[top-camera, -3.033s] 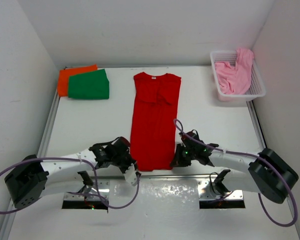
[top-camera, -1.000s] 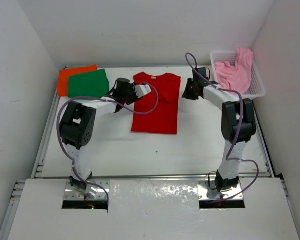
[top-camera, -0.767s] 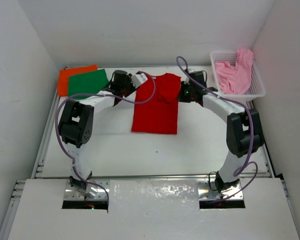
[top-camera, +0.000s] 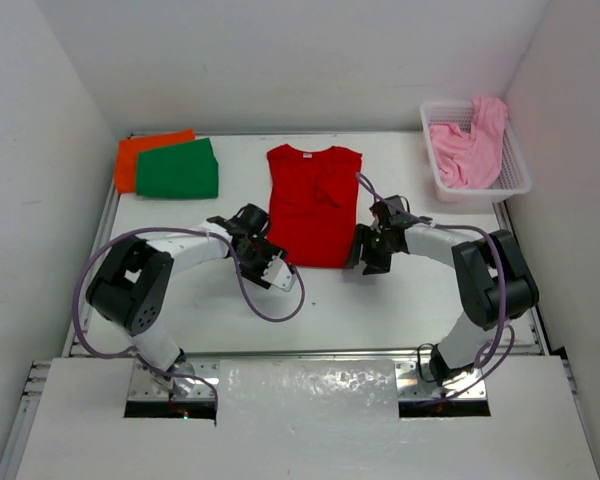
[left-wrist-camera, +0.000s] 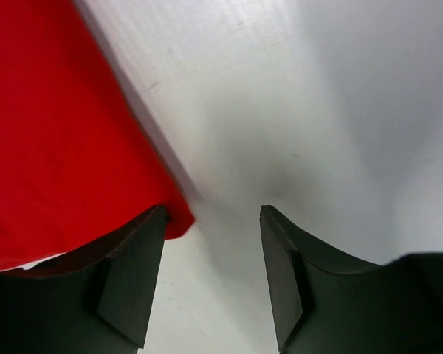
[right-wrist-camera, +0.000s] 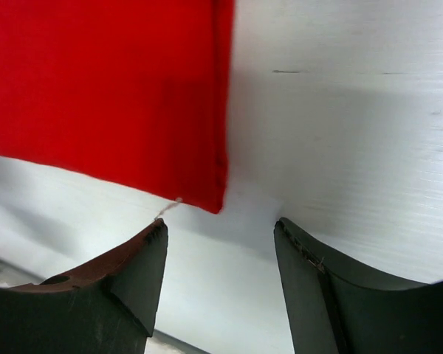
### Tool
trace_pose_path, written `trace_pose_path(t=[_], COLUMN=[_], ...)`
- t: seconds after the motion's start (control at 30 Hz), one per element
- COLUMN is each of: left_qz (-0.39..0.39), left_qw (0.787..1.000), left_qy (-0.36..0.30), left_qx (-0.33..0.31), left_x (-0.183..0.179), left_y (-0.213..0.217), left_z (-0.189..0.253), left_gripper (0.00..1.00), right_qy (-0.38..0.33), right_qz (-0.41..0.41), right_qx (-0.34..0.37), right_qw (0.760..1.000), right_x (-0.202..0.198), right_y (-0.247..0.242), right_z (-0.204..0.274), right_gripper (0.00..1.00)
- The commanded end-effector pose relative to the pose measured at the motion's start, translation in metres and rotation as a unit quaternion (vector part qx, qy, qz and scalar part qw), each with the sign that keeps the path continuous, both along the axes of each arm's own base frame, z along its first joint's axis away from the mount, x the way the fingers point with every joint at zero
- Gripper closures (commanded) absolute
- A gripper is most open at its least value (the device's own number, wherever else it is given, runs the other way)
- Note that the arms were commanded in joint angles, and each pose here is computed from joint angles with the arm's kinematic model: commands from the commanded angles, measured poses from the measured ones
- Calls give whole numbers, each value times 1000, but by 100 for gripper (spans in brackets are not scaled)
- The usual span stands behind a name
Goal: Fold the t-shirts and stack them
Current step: Grab one side of the 2/3 rectangular tshirt with both arms
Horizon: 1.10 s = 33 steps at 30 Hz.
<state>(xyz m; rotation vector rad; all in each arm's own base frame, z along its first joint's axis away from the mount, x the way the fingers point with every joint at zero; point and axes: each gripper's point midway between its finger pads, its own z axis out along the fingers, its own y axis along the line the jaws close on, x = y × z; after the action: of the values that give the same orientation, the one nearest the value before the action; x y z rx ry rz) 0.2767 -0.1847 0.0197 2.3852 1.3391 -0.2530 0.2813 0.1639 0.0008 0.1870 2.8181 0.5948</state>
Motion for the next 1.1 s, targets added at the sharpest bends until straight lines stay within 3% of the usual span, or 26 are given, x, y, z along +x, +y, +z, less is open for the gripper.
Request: trace_pose_path(t=[0.0,0.2,0.27,0.3,0.33,0.43,0.5,0.57,0.83,1.07], left_qz=[-13,5,14,20,27,59,76,85,114,125], left_qw=[997,994,993,993,992,989,986,985,984,989], left_qy=[-71,-98,-105,-110,-111,-125,-135,-135,-127,-77], left_qx=[-41,-43,-45,-45,-45,-57,-65,-70,-58,-35], left_x=[26,35,37,39,39,50,56,58,44,-20], left_y=[-20,-20,-20,-19,-18,-20,-22,-22,-11,-7], left_z=[11,-2,-6,-6,-8,-4,0,2,21,27], left_gripper=[48,53,56,58,60,78,98,100,100,100], right_qy=[-23,-6,0,3,7,11,10,7,5,11], right_qz=[-29,-52,-58,-60,-60,-67,-69,-71,-4,61], right_qx=[49,81,90,95,106,105,102,98,87,79], right_qw=[998,995,994,994,993,992,992,993,996,995], right_x=[16,14,16,16,16,15,15,15,-4,-60], right_y=[17,26,30,32,35,33,31,28,23,12], right_z=[5,-10,-14,-15,-15,-17,-16,-15,1,18], right_gripper=[41,43,48,51,62,79,92,99,100,100])
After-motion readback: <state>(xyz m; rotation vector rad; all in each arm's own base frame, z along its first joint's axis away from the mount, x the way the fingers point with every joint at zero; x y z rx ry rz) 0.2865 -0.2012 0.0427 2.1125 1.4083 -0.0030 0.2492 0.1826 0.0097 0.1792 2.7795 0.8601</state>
